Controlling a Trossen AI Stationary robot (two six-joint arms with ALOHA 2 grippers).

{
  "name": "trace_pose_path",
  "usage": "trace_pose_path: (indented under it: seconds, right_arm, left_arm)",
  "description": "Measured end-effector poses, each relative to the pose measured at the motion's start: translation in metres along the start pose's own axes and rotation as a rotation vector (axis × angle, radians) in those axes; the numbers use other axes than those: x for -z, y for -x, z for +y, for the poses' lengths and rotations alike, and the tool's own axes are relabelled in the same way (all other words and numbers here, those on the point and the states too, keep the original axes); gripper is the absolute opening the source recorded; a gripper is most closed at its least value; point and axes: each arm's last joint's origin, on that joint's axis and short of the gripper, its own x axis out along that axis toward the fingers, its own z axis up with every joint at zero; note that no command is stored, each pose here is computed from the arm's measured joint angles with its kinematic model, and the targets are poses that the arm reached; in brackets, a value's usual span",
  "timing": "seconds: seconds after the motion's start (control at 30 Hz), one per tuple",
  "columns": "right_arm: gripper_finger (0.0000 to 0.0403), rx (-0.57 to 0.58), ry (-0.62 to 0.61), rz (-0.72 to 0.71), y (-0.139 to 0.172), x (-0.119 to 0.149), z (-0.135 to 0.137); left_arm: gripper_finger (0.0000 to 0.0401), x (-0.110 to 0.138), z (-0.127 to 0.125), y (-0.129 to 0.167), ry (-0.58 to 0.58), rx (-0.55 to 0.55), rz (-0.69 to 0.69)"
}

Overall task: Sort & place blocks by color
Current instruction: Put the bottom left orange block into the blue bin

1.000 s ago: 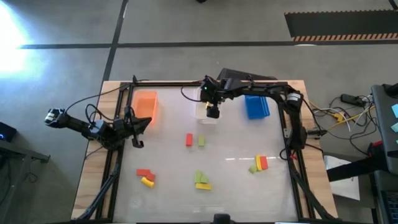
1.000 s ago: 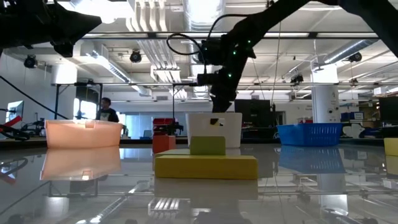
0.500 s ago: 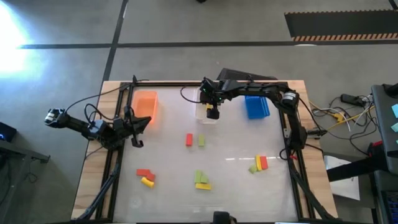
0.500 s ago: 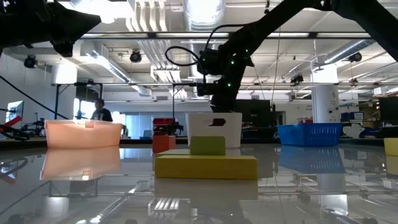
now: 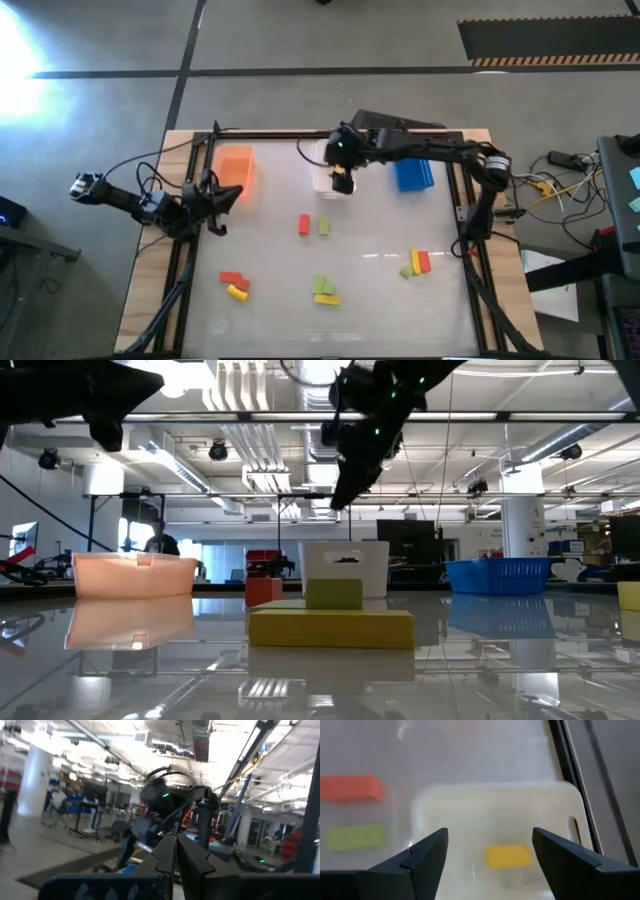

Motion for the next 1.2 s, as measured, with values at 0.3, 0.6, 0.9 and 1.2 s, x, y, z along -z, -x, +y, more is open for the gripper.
trace_pose_path:
  seconds: [0.3, 0.6, 0.9, 1.2]
  right_arm:
    - [0.0234, -0.07, 0.146, -0.341, 0.048, 0.015, 0.079]
    - [0.0226, -0.026, 0.206, -0.61, 0.089, 0.052, 0.097]
    - [0.0226, 0.044, 0.256, -0.809, 0.106, 0.072, 0.094]
    - [0.0226, 0.052, 0.273, -0.811, 0.108, 0.072, 0.093]
  left_arm:
    - [0.0001, -0.005, -0.02, -0.029, 0.176, -0.011, 0.122]
    - [0.0001, -0.011, -0.062, -0.07, 0.254, -0.024, 0.391]
    - [0.0, -0.006, -0.107, -0.078, 0.391, -0.258, 1.149]
    - [0.0, 0.016, -0.136, -0.069, 0.245, -0.13, 1.798]
